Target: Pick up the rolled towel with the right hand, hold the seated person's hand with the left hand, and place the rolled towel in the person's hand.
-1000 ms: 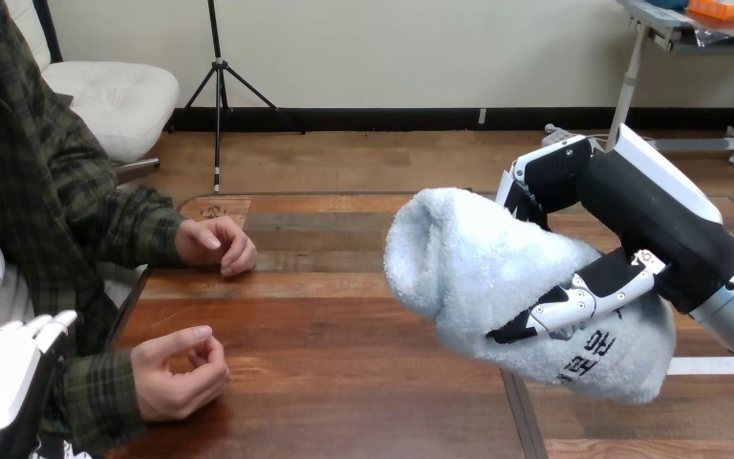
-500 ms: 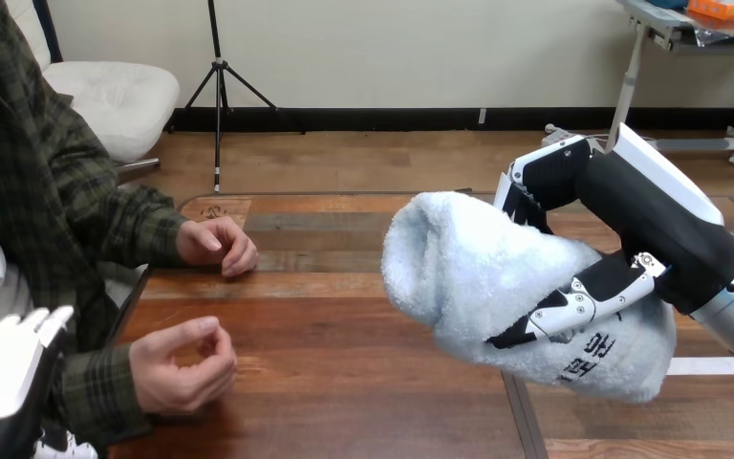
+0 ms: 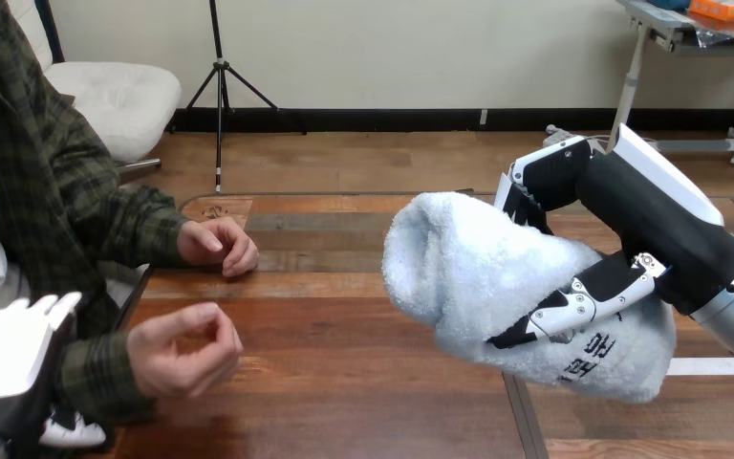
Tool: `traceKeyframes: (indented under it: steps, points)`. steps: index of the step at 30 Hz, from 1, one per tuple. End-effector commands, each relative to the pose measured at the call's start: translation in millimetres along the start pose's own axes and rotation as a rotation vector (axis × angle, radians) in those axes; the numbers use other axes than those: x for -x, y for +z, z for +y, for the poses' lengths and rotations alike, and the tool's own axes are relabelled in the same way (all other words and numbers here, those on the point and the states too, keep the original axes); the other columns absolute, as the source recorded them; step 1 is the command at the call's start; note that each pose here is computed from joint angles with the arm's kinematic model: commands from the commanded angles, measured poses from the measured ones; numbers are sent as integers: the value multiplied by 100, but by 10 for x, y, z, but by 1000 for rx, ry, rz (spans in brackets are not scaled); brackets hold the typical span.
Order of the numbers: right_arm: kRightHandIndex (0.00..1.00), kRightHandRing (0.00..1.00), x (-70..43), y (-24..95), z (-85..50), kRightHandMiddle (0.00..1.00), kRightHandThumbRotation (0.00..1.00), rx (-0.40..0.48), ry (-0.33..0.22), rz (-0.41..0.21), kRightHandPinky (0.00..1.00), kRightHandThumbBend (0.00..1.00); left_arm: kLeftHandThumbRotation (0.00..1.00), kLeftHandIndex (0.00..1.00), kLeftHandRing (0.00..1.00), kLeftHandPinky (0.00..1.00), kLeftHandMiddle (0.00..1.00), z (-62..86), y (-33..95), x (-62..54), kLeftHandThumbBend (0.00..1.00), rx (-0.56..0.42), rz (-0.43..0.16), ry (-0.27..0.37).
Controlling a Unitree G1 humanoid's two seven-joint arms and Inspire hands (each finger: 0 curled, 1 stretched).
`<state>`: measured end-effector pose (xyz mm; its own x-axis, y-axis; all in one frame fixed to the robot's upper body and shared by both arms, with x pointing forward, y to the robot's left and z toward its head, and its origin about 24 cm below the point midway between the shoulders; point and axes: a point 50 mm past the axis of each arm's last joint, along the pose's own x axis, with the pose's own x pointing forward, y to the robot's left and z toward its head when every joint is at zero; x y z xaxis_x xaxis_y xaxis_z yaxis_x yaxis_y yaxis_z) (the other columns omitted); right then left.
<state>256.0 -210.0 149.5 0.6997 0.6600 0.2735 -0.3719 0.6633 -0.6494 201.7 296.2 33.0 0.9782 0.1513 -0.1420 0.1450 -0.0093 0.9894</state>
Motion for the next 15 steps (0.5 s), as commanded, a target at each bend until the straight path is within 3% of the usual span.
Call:
traceKeyframes:
  steps: [1,15]
  points:
    - [27,15,-58,106,-179,22,0,40,-57,-63,10,75,22,89,91,87,90,-9,76,-146,100,-12,-31,-1]
    - [25,14,-71,129,-202,21,0,35,-56,-114,9,74,17,84,85,86,84,6,172,-302,100,-31,-52,-42]
